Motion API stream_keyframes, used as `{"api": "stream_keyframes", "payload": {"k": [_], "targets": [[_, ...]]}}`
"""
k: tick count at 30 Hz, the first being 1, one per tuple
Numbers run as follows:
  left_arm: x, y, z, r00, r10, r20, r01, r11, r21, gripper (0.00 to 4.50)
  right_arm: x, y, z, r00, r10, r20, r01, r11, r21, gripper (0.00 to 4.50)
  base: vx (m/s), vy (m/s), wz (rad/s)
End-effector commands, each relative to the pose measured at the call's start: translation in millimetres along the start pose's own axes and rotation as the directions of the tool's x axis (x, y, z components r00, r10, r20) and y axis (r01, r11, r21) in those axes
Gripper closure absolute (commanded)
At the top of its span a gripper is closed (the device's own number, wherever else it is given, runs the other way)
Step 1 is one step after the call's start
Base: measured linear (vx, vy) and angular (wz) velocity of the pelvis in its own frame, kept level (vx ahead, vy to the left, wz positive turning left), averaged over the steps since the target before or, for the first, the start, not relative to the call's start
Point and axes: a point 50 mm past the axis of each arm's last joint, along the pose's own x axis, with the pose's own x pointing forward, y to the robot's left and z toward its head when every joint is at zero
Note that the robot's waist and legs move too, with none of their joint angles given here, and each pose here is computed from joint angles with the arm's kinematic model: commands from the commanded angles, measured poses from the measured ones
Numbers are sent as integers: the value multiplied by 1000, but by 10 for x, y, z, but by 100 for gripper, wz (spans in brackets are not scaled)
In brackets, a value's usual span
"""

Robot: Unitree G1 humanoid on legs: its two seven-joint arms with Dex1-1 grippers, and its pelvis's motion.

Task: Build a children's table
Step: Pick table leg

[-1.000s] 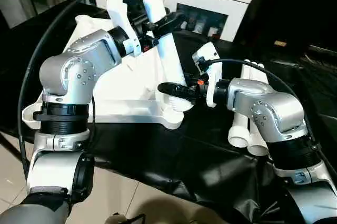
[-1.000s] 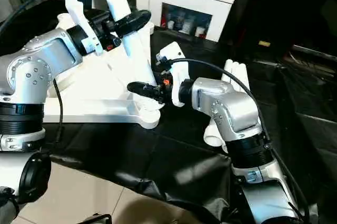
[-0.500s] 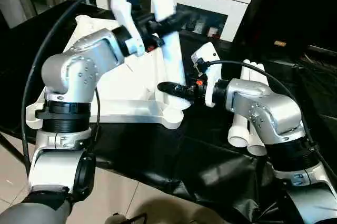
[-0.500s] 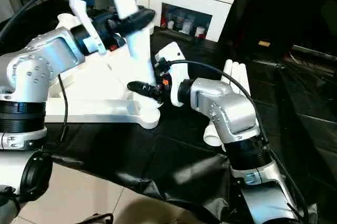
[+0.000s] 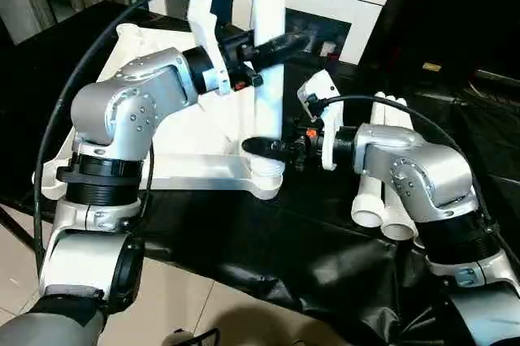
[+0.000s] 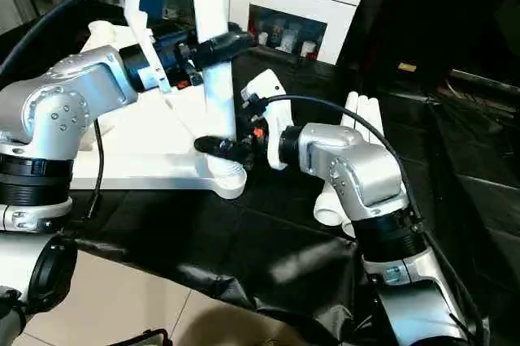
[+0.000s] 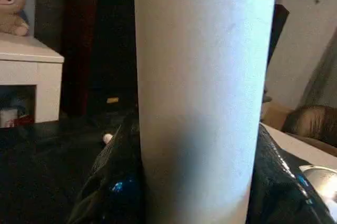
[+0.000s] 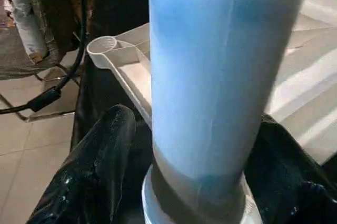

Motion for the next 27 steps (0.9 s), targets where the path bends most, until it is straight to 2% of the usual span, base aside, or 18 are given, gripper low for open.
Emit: {"api": "stream_keyframes", "payload": {"k": [1,9,21,27], "targets": [[44,-91,27,999,-46,-14,47,998,38,269,-8,-11,21,1000,-13,9,13,1000,9,141,0,0,0],[35,-111,13,997,-68,-23,69,997,42,269,-8,-18,32,1000,-21,22,20,999,28,141,0,0,0],[14,-100,4,997,-71,-31,73,996,42,269,-3,-12,12,999,-26,21,25,999,38,253,0,0,0],[12,-97,-5,997,-63,-33,64,997,49,269,7,-15,14,999,-30,31,29,999,45,261,0,0,0]]}}
